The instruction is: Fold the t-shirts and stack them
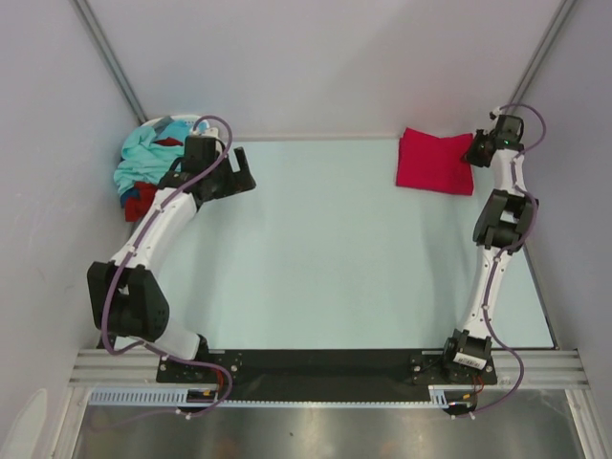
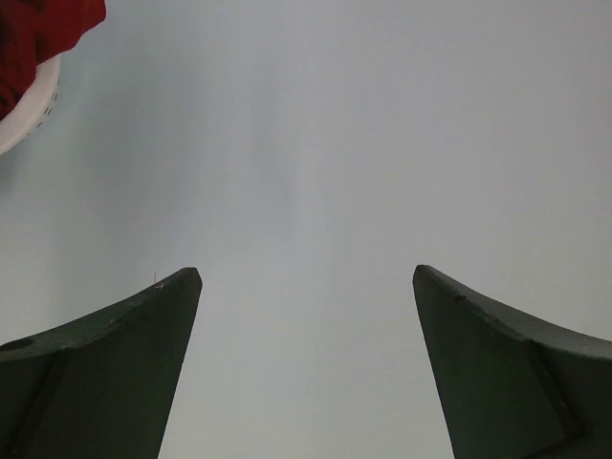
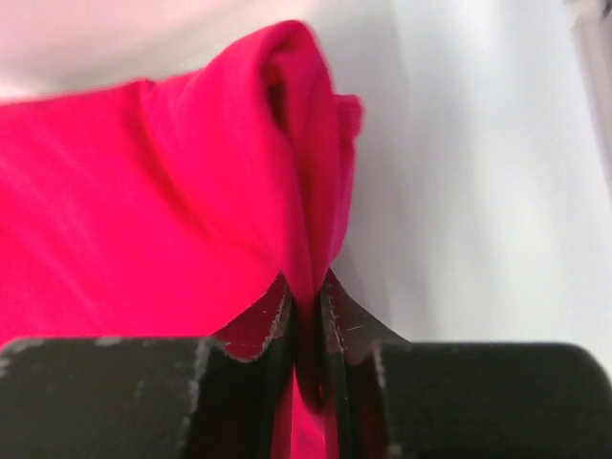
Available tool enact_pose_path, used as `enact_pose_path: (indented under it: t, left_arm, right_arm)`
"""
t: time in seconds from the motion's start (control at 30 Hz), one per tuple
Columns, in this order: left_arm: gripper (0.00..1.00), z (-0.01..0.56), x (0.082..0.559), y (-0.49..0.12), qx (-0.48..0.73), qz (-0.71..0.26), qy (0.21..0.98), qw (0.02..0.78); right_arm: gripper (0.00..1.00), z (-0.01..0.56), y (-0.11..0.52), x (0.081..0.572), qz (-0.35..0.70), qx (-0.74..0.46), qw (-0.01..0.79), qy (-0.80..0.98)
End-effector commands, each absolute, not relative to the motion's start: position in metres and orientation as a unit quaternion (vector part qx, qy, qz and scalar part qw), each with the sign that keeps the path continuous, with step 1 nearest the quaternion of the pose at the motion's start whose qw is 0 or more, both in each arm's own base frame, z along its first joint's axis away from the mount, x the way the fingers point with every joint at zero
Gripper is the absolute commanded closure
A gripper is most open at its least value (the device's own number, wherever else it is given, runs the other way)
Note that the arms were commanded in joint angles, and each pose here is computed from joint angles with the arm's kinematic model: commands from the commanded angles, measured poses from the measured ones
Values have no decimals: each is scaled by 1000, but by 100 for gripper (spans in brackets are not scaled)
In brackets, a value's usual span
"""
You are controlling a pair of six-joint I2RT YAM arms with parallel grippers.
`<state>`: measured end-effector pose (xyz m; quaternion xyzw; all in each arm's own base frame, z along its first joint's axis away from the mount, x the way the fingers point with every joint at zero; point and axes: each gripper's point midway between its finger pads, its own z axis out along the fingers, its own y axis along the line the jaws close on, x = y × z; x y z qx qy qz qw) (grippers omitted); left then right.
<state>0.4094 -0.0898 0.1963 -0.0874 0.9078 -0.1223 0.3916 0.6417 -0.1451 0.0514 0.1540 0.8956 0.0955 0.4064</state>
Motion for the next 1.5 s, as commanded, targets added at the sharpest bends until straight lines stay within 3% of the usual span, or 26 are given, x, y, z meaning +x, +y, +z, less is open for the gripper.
enact_pose_path:
  t: [0.0,0.07,0.1,0.13,0.2,0.23,0.27,0.4,0.57,0.83,1.07,1.17,1.23,1.27,1.3,1.47]
  left_arm:
    - [0,223,419,-89,-83,-130,893,423]
    - [0,223,416,-87,-82,-129,892,425]
    - [0,223,414,-87,-82,-129,891,427]
    - [0,224,410,-86,-83,-128,890,429]
    - [0,227,406,-86,-85,-130,888,433]
    - [1,230,402,-86,-86,-134,885,438]
    - [0,235,400,-86,-84,-137,881,444]
    - [0,248,390,-83,-83,-138,869,468]
    - [0,264,380,-87,-70,-161,848,501]
    - [1,254,369,-115,-47,-235,840,487]
    - [0,250,366,-130,-51,-273,835,475]
    - [1,245,372,-147,-48,-283,835,470]
    - [1,241,375,-157,-47,-293,835,464]
    - [1,241,375,-159,-48,-298,834,462]
    - [1,240,376,-161,-50,-301,833,461]
    - [1,235,376,-156,-54,-287,834,468]
  right_arm:
    - [80,109,-164,680,123,149,516,834]
    - [65,112,-158,687,137,147,528,825]
    - [41,112,-160,688,130,151,530,825]
    - [28,112,-162,688,122,156,529,825]
    - [7,129,-165,682,107,159,527,828]
    - [2,137,-165,679,102,155,526,830]
    - [0,138,-168,673,84,155,519,836]
    - [0,252,-169,647,21,141,574,806]
    - [0,319,-121,617,56,91,619,778]
    - [0,260,-24,583,145,84,543,823]
    - [0,198,36,574,74,74,475,874]
    - [0,194,53,591,45,76,493,866]
    - [0,163,46,603,-26,75,470,879]
    - [0,190,51,617,-41,68,492,867]
    - [0,152,44,616,-81,66,444,890]
    - [0,143,40,624,-93,70,433,894]
